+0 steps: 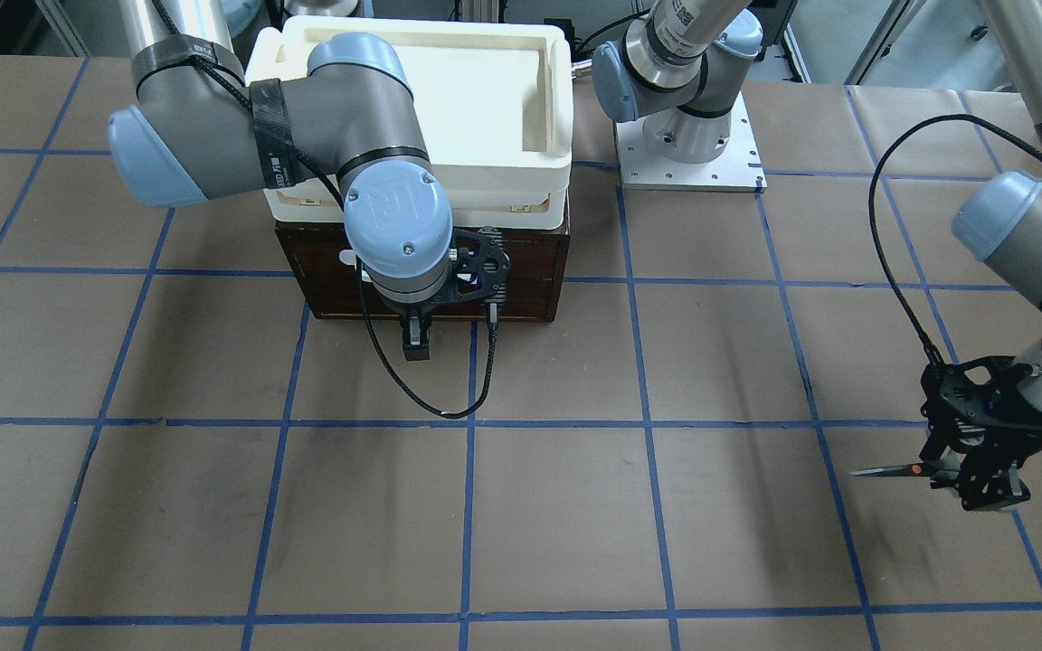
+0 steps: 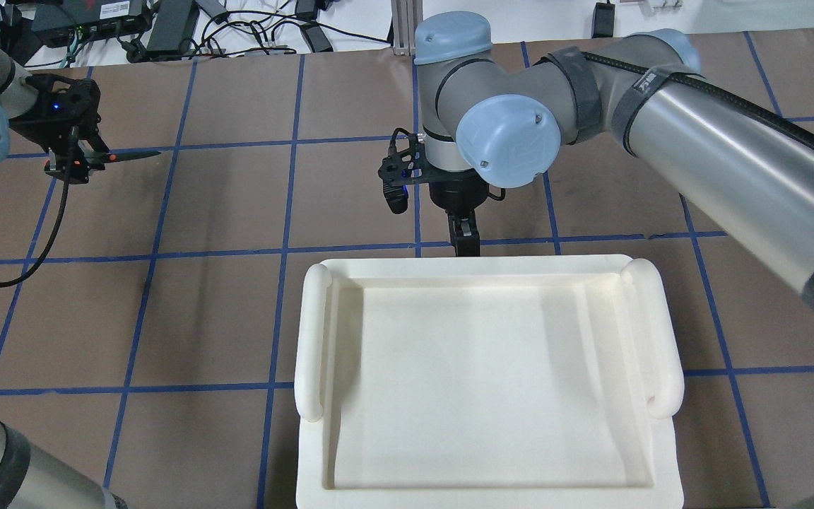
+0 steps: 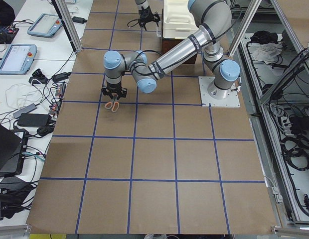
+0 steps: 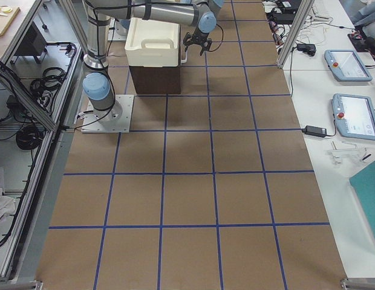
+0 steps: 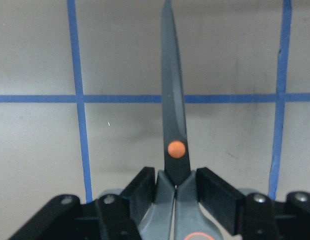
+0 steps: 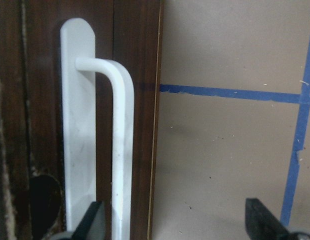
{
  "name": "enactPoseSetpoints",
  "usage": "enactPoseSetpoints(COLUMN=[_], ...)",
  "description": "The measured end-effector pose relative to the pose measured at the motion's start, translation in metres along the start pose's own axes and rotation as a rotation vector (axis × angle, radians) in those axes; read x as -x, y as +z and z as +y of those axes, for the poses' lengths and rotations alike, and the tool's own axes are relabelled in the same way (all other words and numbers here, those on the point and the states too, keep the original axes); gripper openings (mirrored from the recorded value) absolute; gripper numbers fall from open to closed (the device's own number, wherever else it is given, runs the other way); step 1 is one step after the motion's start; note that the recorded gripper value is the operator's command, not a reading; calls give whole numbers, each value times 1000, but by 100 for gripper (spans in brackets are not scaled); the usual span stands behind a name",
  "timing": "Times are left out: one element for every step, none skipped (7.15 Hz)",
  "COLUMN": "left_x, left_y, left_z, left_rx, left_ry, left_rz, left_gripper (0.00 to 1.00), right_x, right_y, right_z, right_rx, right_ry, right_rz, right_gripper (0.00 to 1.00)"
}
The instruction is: Place scissors in drawer with both arms
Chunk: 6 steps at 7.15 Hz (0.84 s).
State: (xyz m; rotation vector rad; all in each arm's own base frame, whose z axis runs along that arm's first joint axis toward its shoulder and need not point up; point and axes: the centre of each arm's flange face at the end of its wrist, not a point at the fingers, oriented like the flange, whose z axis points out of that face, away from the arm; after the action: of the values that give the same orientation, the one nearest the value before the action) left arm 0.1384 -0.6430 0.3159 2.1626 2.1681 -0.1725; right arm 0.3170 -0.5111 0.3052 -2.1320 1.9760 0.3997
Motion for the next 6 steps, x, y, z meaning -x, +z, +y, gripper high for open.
enactPoseSetpoints(left_x=[2, 3, 3, 3, 3, 2], left_y=[-10, -13, -15, -15, -15, -15], left_z=[-16, -29, -36, -37, -37, -37], left_rx=[4, 14, 28, 44, 51, 54], left_ry=[0, 9, 14, 16, 16, 16], left_rz=[-2, 2, 6, 13, 18, 21], left_gripper=[0, 0, 0, 0, 0, 0], right_x=[2, 3, 3, 2, 0, -2], right_y=[2, 3, 5, 6, 8, 12], right_z=[-4, -8, -9, -9, -10, -10], right_rx=[-4, -6, -6, -6, -6, -4], right_ry=[-5, -9, -12, -15, -16, -17], right_rz=[-6, -10, -13, -13, -14, -19], right_gripper=[100, 100, 100, 100, 100, 100])
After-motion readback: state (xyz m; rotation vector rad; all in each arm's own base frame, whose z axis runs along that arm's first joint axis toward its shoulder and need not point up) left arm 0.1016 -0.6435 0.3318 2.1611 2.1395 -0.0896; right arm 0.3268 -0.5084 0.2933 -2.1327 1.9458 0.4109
